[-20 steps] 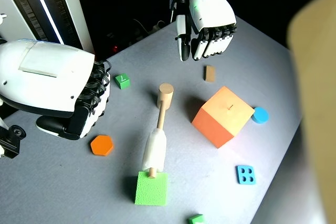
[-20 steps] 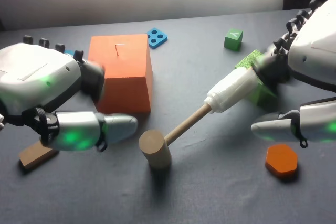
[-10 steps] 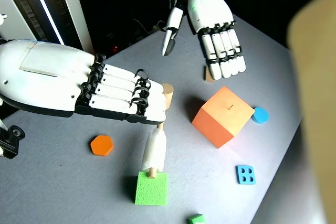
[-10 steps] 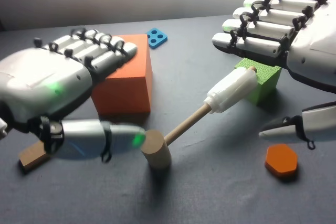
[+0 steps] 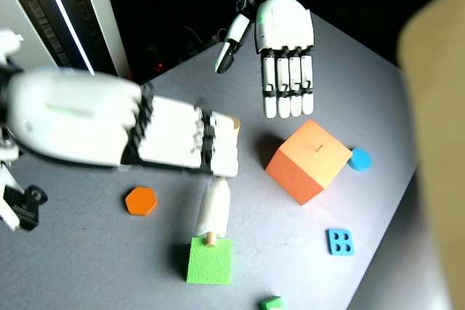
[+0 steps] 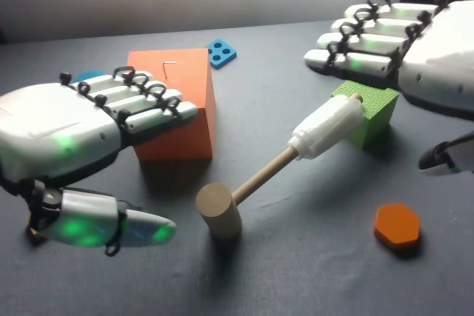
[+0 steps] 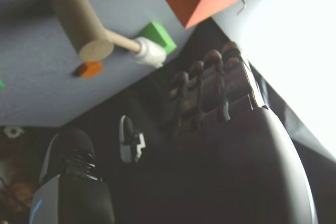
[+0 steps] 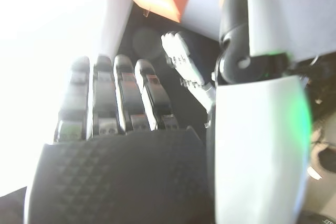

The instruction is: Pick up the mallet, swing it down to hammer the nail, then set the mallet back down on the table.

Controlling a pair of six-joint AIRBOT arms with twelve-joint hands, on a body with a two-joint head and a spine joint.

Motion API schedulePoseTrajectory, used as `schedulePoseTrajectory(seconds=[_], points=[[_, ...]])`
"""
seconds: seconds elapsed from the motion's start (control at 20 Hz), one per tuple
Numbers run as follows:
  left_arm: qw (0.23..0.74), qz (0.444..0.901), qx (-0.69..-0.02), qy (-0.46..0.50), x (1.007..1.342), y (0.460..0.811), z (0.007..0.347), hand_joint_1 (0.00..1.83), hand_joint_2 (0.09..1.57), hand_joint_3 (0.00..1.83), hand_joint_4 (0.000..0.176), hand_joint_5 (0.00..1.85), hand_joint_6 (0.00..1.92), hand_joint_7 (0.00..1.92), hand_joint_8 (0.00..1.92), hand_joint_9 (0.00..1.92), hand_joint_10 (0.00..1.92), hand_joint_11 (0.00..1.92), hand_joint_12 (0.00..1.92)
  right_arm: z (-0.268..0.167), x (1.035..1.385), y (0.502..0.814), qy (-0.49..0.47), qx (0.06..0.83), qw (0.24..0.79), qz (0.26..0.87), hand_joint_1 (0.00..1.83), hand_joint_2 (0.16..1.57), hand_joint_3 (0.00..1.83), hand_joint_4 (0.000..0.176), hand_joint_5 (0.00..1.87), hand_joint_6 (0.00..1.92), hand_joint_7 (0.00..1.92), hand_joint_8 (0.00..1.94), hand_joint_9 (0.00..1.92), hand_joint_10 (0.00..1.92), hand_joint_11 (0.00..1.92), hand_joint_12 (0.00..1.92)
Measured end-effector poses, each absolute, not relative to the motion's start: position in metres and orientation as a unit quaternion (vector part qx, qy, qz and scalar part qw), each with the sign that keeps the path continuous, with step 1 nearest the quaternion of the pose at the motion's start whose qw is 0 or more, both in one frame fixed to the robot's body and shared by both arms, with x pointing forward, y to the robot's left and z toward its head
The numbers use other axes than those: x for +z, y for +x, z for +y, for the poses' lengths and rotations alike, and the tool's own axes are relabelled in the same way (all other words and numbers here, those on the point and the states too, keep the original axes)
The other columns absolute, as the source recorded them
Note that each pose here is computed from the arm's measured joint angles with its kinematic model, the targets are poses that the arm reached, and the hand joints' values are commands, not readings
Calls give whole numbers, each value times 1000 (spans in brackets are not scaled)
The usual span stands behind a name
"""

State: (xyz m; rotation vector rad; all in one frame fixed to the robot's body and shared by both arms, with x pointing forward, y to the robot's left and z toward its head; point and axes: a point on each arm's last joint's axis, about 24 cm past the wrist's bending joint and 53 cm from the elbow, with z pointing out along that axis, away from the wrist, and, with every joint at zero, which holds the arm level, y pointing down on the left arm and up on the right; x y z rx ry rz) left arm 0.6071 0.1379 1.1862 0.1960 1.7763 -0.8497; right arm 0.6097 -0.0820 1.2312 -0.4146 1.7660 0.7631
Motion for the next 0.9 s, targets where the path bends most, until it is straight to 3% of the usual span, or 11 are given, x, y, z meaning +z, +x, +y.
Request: schedulePoseTrajectory(seconds=[0.05,0.35,0.9], points=[[550,754,-349,80,1184,612,146,120,1051,0,0,0,0,0,0,0,0,0,0,-81,1227,612,-178,312,537,764,1245,862,3,0,0,0,0,0,0,0,0,0],[553,760,-332,79,1177,622,162,132,1037,0,0,0,0,0,0,0,0,0,0,-51,1211,617,-169,325,476,800,1182,885,11,0,0,0,0,0,0,0,0,0],[569,745,-343,59,1178,643,176,54,1091,12,0,0,0,0,0,0,0,0,0,-38,1185,670,-113,270,458,840,1141,869,0,0,0,0,0,0,0,0,0,0]])
